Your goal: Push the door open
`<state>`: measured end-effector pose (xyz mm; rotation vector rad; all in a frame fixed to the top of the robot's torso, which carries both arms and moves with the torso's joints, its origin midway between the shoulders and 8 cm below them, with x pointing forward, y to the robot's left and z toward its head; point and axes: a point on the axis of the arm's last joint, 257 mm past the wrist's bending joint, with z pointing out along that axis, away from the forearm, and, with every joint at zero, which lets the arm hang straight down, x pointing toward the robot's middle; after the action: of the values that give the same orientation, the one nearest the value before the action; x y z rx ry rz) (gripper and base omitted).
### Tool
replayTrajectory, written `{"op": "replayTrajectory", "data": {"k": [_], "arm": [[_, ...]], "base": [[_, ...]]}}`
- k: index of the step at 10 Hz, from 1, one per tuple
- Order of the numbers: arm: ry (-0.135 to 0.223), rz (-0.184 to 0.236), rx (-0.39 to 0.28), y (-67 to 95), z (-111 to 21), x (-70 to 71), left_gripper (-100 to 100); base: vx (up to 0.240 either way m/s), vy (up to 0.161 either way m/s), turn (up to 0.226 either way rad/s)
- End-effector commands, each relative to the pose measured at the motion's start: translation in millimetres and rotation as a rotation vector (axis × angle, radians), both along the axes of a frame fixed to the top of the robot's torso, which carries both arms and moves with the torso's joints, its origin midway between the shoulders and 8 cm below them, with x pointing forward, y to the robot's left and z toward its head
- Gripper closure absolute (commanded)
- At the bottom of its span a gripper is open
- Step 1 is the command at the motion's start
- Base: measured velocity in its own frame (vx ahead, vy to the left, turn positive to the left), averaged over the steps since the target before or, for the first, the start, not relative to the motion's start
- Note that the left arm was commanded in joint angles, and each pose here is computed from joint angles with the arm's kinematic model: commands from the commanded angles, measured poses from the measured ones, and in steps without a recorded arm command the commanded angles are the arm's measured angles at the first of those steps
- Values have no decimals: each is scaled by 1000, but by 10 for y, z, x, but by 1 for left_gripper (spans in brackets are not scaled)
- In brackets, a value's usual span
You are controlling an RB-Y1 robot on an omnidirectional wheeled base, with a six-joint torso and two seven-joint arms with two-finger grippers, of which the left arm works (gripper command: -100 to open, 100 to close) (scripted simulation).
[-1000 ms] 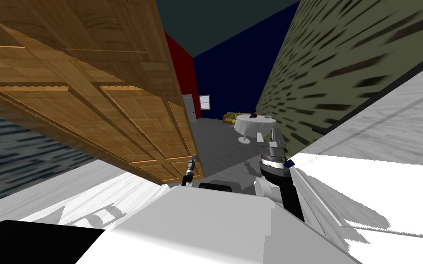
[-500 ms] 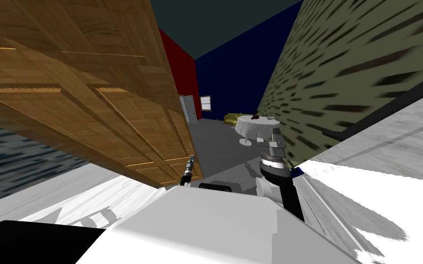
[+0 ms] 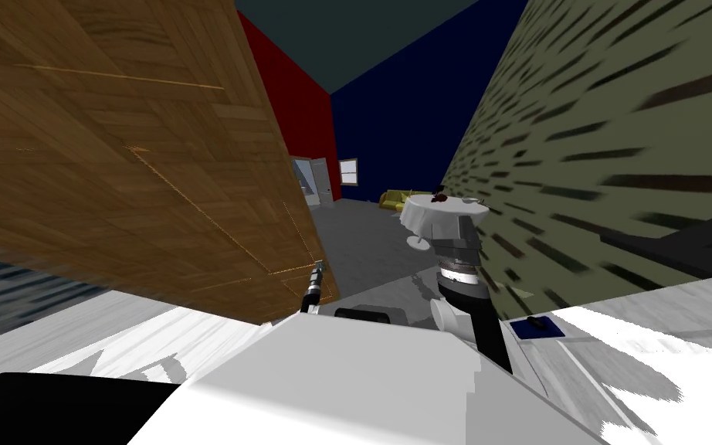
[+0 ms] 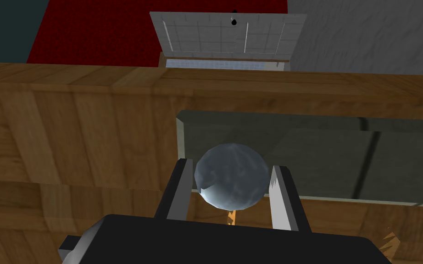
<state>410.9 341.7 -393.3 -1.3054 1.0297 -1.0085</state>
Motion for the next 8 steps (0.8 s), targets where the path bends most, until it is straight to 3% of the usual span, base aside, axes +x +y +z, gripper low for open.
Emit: {"op": "replayTrajectory", "data": {"k": [1, 3, 4, 8], "arm": [[-3, 33, -1, 129, 30, -15, 100], [-3, 61, -12, 197, 23, -27, 100], [7, 49, -12, 148, -6, -40, 100], [2, 106, 1, 438, 29, -108, 100]], "base": [[182, -67, 91], [183, -57, 82], [82, -19, 27], [180, -24, 48]]}}
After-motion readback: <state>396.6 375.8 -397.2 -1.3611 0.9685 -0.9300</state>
